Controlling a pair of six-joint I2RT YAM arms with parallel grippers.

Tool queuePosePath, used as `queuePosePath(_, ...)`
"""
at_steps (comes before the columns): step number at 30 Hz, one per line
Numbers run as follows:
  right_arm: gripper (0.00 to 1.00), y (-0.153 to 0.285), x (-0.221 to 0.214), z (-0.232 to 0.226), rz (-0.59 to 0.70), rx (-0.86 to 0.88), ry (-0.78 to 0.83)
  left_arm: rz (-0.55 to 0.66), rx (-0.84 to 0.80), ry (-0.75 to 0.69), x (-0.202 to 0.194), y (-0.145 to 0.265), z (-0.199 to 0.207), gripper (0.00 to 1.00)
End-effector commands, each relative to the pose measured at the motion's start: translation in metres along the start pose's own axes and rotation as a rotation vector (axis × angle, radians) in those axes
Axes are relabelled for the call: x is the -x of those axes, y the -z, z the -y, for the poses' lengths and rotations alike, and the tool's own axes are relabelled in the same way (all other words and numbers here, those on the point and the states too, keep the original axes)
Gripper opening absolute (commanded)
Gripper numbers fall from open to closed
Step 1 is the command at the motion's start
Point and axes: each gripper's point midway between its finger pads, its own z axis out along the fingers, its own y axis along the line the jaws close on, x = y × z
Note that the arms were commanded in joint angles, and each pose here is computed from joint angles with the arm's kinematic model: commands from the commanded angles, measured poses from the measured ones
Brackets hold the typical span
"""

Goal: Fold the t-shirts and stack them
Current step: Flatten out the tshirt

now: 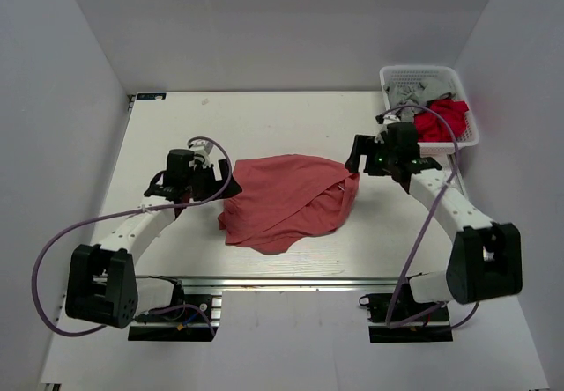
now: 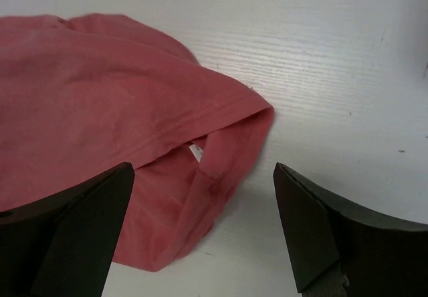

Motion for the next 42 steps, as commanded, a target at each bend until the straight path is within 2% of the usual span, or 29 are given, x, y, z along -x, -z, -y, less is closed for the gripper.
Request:
queuePosePath(1,0.9,-0.015,-0.005,0.016,-0.055,-0.121,-0.002,-0.038,-0.081,0.003,-0.01,-0.002,0.013,0.96)
queuePosePath(9,0.9,-0.064,0.002,0.033,-0.042,-0.195,-0.069,-0.172,-0.08,0.068,-0.049,-0.022,0.003,0.75)
queuePosePath(10,0.9,-0.07,-0.004,0.037,-0.06,-0.206,-0.078,-0.162,-0.084,0.064,-0.044,-0.024,0.004,0.71)
queuePosePath(13,0.9,-0.08,-0.002,0.038,-0.055,-0.207,-0.075,-0.15,-0.131,0.064,-0.04,-0.029,0.011,0.71)
queuePosePath(16,0.9,-0.091,-0.004,0.033,-0.046,-0.162,-0.094,-0.165,-0.124,0.08,-0.044,-0.033,0.008,0.62)
queuePosePath(18,0.87,-0.098,-0.007,0.031,-0.067,-0.147,-0.112,-0.172,-0.122,0.083,-0.044,-0.036,0.007,0.52)
queuePosePath(19,0.85,-0.1,-0.01,0.032,-0.08,-0.15,-0.113,-0.163,-0.125,0.079,-0.039,-0.036,0.009,0.48)
queuePosePath(20,0.78,-0.103,-0.015,0.025,-0.105,-0.115,-0.13,-0.172,-0.122,0.083,-0.039,-0.038,0.008,0.38)
queuePosePath(22,0.72,-0.103,-0.018,0.022,-0.113,-0.096,-0.137,-0.172,-0.122,0.083,-0.039,-0.038,0.008,0.33)
queuePosePath(23,0.66,-0.103,-0.023,0.02,-0.126,-0.086,-0.143,-0.172,-0.122,0.083,-0.039,-0.038,0.008,0.25)
queuePosePath(25,0.66,-0.099,-0.023,0.015,-0.124,-0.053,-0.143,-0.156,-0.128,0.076,-0.033,-0.038,0.01,0.19)
queuePosePath(26,0.6,-0.098,-0.028,0.014,-0.134,-0.054,-0.147,-0.146,-0.132,0.071,-0.03,-0.039,0.011,0.11)
queuePosePath(28,0.51,-0.092,-0.029,0.014,-0.131,-0.056,-0.142,-0.123,-0.169,0.057,-0.021,-0.037,0.02,0.0)
queuePosePath(30,0.42,-0.088,-0.026,0.013,-0.114,-0.054,-0.142,-0.083,-0.219,0.033,-0.01,-0.035,0.029,0.0)
queuePosePath(32,0.4,-0.084,-0.028,0.015,-0.107,-0.064,-0.145,-0.031,-0.239,0.007,0.003,-0.029,0.036,0.0)
queuePosePath(33,0.12,-0.082,-0.026,0.014,-0.1,-0.064,-0.14,-0.018,-0.254,-0.001,0.006,-0.027,0.04,0.0)
queuePosePath(34,0.0,-0.08,-0.024,0.014,-0.09,-0.053,-0.128,0.004,-0.262,-0.012,0.012,-0.025,0.042,0.0)
queuePosePath(36,0.0,-0.077,-0.023,0.002,-0.129,0.01,-0.111,0.037,-0.302,-0.036,0.02,-0.017,0.052,0.0)
queuePosePath(38,0.0,-0.077,-0.018,0.004,-0.12,-0.014,-0.086,0.076,-0.327,-0.059,0.03,-0.011,0.059,0.0)
queuePosePath(40,0.0,-0.076,-0.013,0.004,-0.086,-0.016,-0.106,0.096,-0.344,-0.072,0.034,-0.006,0.064,0.0)
queuePosePath(42,0.0,-0.065,0.0,0.003,0.001,-0.024,-0.108,0.137,-0.36,-0.094,0.046,0.004,0.072,0.0)
